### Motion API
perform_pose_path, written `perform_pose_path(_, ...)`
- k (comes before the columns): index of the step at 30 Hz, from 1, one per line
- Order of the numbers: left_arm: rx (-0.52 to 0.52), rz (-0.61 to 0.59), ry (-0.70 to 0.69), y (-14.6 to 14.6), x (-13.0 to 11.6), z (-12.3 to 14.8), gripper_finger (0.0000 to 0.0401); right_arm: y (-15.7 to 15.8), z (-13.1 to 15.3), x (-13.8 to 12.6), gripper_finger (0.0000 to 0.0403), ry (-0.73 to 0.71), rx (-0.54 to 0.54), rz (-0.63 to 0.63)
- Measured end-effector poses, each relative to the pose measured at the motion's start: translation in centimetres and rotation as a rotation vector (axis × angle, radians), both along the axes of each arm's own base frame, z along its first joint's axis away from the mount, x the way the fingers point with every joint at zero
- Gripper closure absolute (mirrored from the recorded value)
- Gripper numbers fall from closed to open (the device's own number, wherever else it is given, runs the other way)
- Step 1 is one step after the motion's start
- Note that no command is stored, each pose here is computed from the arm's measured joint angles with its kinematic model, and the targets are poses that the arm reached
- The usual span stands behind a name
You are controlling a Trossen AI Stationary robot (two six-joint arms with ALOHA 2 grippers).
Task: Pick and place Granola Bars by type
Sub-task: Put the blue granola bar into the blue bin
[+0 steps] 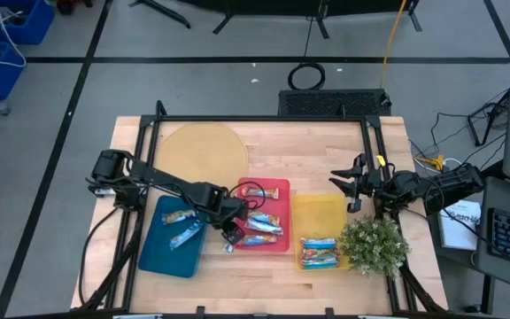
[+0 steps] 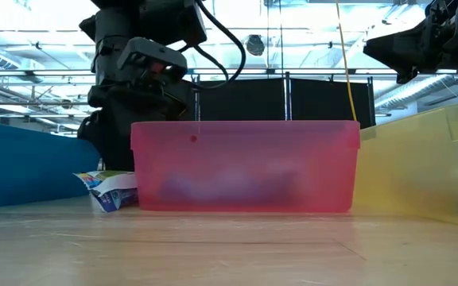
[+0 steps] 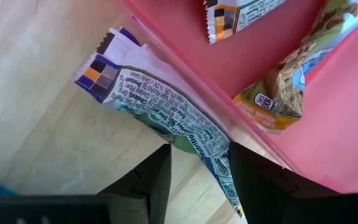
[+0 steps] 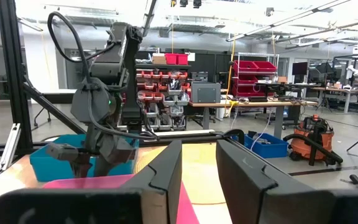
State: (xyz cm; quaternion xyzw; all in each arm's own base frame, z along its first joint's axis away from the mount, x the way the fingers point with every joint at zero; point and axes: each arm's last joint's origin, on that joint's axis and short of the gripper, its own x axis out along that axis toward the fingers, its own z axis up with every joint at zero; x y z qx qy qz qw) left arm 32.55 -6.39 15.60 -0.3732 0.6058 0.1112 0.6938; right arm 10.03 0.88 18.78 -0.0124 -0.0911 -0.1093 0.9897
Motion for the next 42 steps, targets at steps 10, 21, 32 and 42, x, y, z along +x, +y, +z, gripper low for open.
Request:
perform_pose_path(10,-0.169,0.029,-0.059,-1.3,0.8,0.5,0.0235,0.0,0.0,0.0,0.0312,0.0,0.0,0.0)
perform_pose_path(21,-0.217,0.034,-0.098,-2.0,1.1,0.8,0.0235,0.0,0.0,0.0,0.0312,0.0,0.0,0.0)
perform_pose_path(32,-0.038,0.073,-0.011,-0.3,0.2,0.2,0.0236,0.0,0.0,0.0,0.0312,0.0,0.0,0.0)
perform_pose_path(42,0.02,0.125,-0.064,1.3,0.8,0.3,0.0236,0.0,0.0,0.0,0.0312,0.0,0.0,0.0)
